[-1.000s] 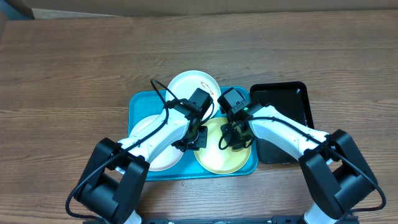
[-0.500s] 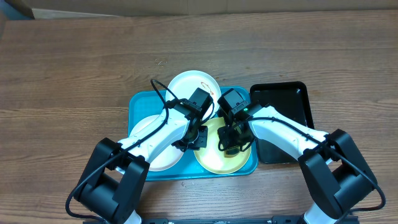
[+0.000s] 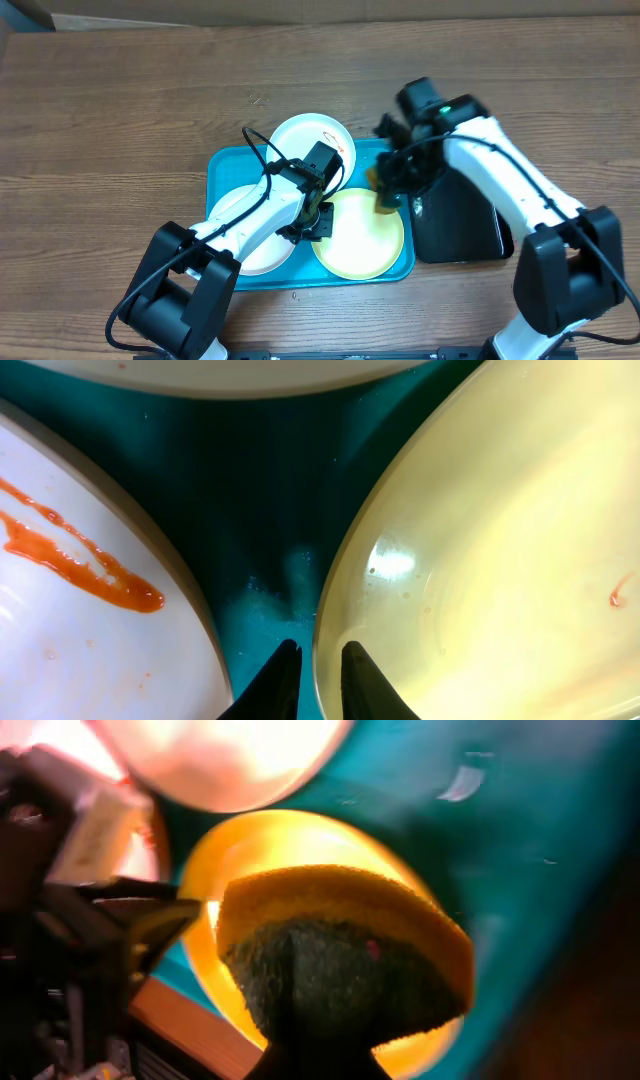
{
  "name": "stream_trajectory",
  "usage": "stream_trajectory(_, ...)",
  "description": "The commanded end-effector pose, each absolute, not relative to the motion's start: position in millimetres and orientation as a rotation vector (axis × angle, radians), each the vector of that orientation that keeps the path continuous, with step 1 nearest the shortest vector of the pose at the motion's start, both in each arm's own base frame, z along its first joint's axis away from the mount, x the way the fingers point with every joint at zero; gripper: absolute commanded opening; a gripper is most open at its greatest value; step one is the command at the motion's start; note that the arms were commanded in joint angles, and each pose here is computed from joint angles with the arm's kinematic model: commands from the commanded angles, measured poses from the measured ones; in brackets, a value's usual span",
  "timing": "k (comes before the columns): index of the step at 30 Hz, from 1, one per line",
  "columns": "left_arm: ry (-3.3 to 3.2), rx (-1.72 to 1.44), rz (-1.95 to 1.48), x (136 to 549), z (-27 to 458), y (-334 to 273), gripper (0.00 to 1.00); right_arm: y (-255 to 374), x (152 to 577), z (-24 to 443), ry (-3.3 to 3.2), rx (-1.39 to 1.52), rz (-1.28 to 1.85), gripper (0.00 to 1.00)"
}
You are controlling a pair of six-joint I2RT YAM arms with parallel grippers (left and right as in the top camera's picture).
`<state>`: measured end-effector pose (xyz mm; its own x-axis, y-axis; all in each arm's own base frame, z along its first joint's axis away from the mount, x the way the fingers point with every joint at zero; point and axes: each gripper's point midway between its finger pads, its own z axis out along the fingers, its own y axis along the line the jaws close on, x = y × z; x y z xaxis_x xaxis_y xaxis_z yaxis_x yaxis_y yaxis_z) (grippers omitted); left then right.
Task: Clean dirty plates on tray and stack at the side
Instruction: 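Return the sponge to the black tray and rinse it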
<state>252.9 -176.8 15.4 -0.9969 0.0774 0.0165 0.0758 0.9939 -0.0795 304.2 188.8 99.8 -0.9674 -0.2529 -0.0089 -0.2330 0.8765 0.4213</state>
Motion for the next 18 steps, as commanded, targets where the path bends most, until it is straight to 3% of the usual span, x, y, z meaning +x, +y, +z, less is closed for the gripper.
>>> stream_trajectory(1, -3.102, -0.121, 0.116, 250.3, 11.0, -175.0, 0.17, 152.7, 317.8, 104.3, -3.072, 0.331, -0.550, 0.04)
stream_trajectory(8, -3.102, -0.121, 0.116, 250.3, 11.0, -175.0, 0.18, 76.8, 329.4, 73.4, -3.154, 0.006, -0.144, 0.04)
stream_trajectory(17, -3.100, -0.121, 0.121, 250.0, 11.0, -175.5, 0.18, 51.8, 332.6, 18.9, -3.248, -0.019, 0.041, 0.04)
stream_trajectory(18, -3.100, -0.121, 0.121, 250.0, 11.0, -175.5, 0.18, 48.3, 332.5, 13.9, -3.259, -0.021, 0.071, 0.11)
